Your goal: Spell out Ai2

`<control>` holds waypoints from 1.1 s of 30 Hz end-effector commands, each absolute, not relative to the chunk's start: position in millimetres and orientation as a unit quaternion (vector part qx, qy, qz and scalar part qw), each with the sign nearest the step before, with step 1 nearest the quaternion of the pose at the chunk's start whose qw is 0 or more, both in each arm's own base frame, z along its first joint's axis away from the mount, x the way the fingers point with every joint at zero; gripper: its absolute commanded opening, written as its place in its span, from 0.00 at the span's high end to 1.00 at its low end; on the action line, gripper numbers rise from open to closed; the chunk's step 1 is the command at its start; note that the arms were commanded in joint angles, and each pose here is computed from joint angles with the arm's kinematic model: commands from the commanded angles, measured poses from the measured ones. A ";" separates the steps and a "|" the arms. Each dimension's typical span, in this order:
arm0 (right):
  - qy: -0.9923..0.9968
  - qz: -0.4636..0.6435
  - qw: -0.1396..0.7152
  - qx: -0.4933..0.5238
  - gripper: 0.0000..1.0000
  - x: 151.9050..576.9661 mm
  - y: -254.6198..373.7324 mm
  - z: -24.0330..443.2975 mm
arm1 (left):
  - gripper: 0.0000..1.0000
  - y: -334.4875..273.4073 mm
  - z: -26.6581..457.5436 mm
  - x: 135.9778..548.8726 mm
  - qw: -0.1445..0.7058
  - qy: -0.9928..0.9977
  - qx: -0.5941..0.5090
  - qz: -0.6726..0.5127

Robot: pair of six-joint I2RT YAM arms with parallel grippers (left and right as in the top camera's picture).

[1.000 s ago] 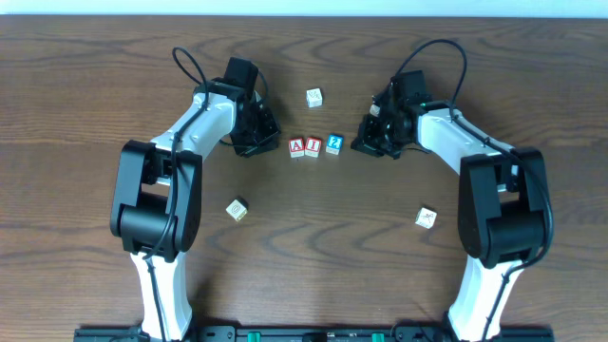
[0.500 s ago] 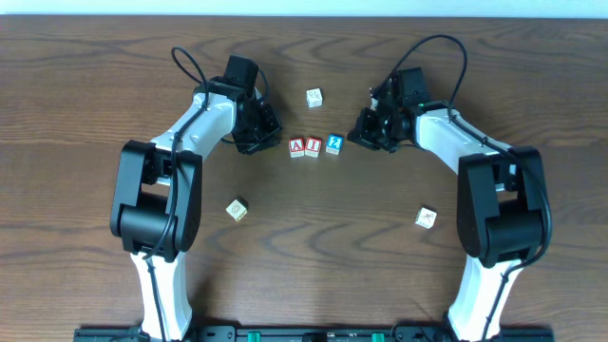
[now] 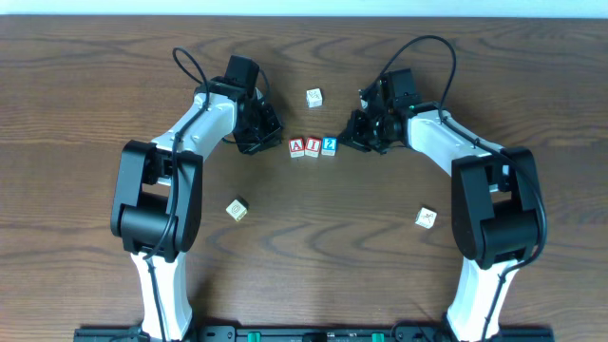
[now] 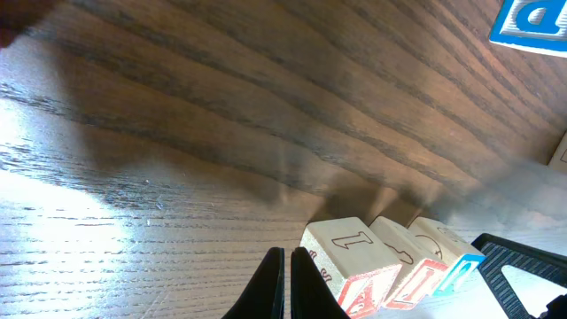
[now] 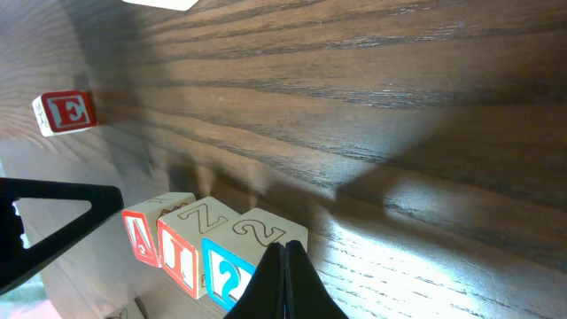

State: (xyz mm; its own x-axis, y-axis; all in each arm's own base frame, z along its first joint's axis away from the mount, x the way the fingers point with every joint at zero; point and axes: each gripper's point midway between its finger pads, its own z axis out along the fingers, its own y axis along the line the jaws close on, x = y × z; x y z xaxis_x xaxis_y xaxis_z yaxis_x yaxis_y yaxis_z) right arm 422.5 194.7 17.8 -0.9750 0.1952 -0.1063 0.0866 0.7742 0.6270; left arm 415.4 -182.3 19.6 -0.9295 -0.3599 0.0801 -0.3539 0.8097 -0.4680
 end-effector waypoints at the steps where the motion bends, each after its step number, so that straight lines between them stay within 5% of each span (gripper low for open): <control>1: 0.936 0.334 0.076 0.075 0.98 421.4 200.5 16.3 | 0.95 -184.9 16.1 414.7 0.001 0.951 -0.188 -0.247; 33: 0.941 0.325 0.052 0.075 0.98 409.1 202.9 11.8 | 0.94 -186.6 4.6 396.7 -0.038 0.952 -0.177 -0.246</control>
State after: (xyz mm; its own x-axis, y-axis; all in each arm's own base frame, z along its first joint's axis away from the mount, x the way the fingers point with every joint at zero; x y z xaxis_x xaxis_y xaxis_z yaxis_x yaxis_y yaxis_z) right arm 411.9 195.5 14.2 -0.9800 0.1895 -0.0610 0.1124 0.7795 0.6163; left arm 402.7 -181.5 16.9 -0.9277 -0.3518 0.1249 -0.3695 0.8172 -0.4422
